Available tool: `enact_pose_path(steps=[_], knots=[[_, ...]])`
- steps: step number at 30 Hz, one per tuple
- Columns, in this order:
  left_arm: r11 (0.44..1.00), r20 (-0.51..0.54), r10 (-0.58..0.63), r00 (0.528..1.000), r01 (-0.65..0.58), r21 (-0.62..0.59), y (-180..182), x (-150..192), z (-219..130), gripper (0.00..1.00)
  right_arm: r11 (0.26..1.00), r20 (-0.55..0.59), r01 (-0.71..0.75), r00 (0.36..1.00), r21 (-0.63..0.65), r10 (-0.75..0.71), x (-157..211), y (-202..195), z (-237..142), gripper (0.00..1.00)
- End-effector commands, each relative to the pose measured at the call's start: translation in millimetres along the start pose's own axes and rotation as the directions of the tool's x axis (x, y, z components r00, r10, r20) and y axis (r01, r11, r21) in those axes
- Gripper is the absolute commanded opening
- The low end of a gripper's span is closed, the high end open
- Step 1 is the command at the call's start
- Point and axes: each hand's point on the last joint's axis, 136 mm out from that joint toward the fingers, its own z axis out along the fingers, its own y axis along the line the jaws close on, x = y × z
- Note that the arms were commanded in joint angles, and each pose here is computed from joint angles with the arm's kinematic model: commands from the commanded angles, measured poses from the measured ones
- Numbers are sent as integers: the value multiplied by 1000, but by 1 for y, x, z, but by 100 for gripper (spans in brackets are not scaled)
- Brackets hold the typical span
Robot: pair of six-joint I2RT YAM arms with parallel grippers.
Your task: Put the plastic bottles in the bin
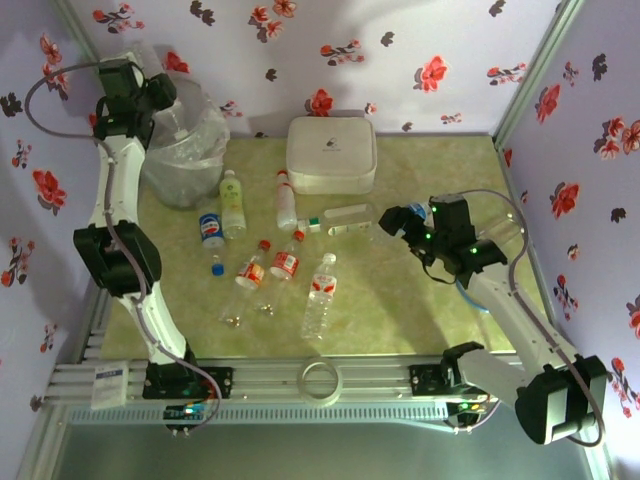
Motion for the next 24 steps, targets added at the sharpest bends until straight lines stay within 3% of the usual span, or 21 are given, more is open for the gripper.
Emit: enact_pose_path(steps=[1,5,8,16,24], knots=[[1000,64,-1,998,1,1,-1,-28,-11,48,1000,1,21,1000,17,-21,-1,0,1,99],[1000,104,10,995,-12,14,-9,-47,-25,48,999,-13,34,999,22,-34,0,0,5,99],[998,78,49,996,-47,-28,-3,-46,-23,48,1000,-16,27,1000,5,-26,0,2,11,99],[985,-169,165,972,-171,-26,12,17,24,53,996,-35,89,995,-17,-89,3,12,15,99],[969,-277,245,929,-246,32,14,65,41,50,993,-26,118,993,-9,-119,4,9,13,99]])
